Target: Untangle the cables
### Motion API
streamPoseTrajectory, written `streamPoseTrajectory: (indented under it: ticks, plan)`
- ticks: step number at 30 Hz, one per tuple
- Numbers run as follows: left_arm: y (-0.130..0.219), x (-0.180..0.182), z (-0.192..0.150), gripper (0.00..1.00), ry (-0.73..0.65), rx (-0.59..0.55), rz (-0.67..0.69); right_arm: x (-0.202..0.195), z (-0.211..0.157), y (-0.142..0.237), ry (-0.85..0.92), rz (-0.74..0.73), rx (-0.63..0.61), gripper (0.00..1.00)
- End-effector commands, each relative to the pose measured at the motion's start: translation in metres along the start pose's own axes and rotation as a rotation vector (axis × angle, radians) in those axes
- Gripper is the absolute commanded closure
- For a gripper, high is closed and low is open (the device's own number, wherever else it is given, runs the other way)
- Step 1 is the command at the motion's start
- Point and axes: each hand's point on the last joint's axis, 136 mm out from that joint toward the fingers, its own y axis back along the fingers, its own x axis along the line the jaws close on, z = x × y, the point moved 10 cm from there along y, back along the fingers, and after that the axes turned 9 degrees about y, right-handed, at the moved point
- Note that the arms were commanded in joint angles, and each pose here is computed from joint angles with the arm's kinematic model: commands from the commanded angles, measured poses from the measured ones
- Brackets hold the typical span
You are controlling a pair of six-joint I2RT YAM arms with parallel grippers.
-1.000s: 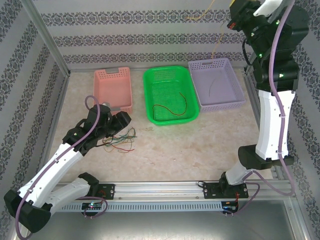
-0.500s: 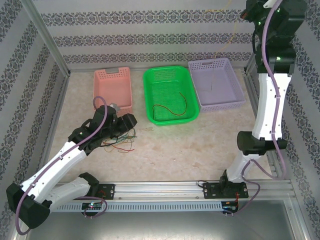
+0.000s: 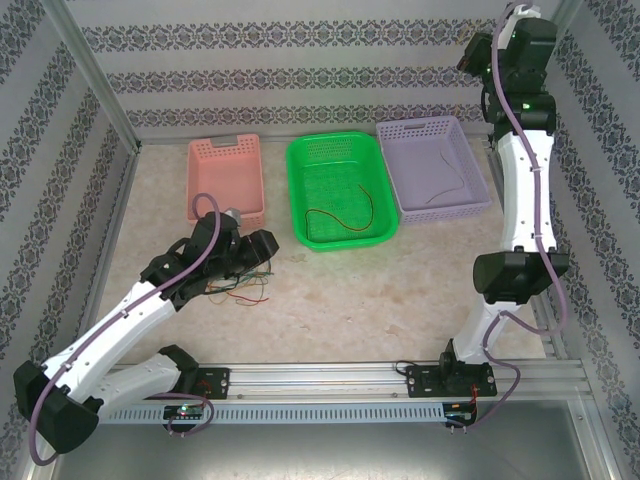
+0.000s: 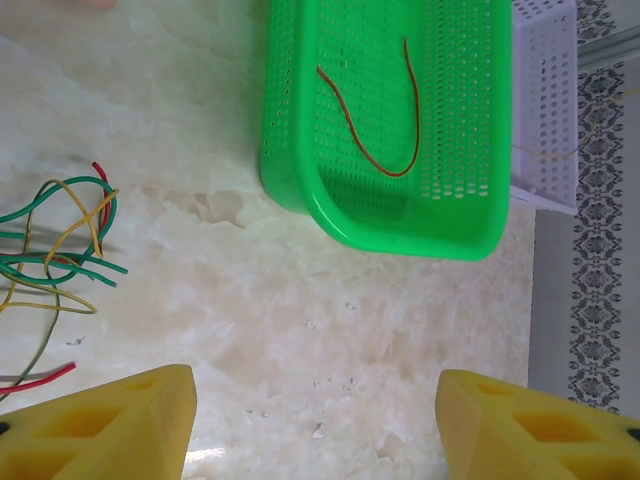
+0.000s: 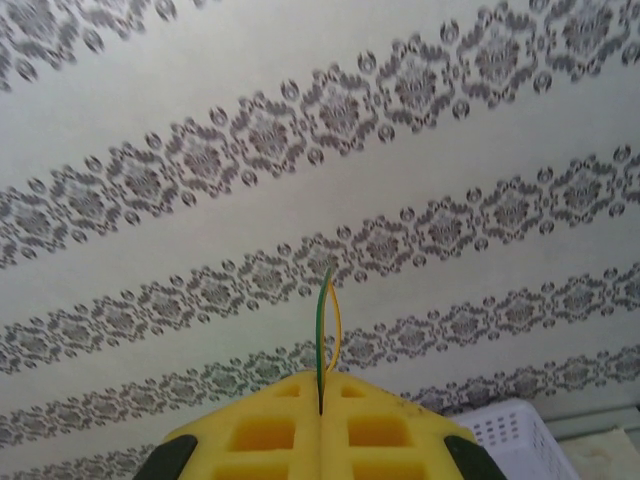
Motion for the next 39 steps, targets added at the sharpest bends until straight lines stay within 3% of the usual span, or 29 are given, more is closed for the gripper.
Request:
streamPoseTrajectory:
  ticks: [1,8,14,18,21,29,33,35,39]
  plan:
    - [0.009,-0.021,0.006,0.35,-0.014,-0.031,-0.069,-0.023,-0.044,-0.031,-0.041,-0.07,0.151,1.0]
    - [0.026,-0.032,0.011,0.35,-0.025,-0.062,-0.076,-0.062,-0.145,-0.095,-0.258,-0.083,0.455,1.0]
    - [0.043,-0.02,0.008,0.35,0.025,-0.108,-0.065,-0.078,-0.194,-0.125,-0.347,-0.146,0.594,1.0]
    - [0.048,-0.005,0.004,0.35,0.074,-0.136,-0.017,-0.08,-0.207,-0.132,-0.375,-0.16,0.648,0.75]
    - [0.047,0.011,0.001,0.36,0.139,-0.138,0.104,-0.068,-0.183,-0.118,-0.313,-0.183,0.601,0.65]
    - [0.028,0.048,0.011,0.35,0.291,-0.065,0.381,-0.008,-0.114,-0.025,-0.204,-0.23,0.425,0.58]
    - [0.02,0.067,0.025,0.35,0.342,-0.024,0.489,0.031,-0.129,0.028,-0.123,-0.19,0.397,0.55]
    - [0.015,0.069,0.029,0.35,0.348,-0.003,0.476,0.03,-0.146,0.038,-0.126,-0.155,0.405,0.52]
    - [0.004,0.064,0.032,0.36,0.349,0.039,0.418,-0.004,-0.168,0.011,-0.169,-0.177,0.523,0.48]
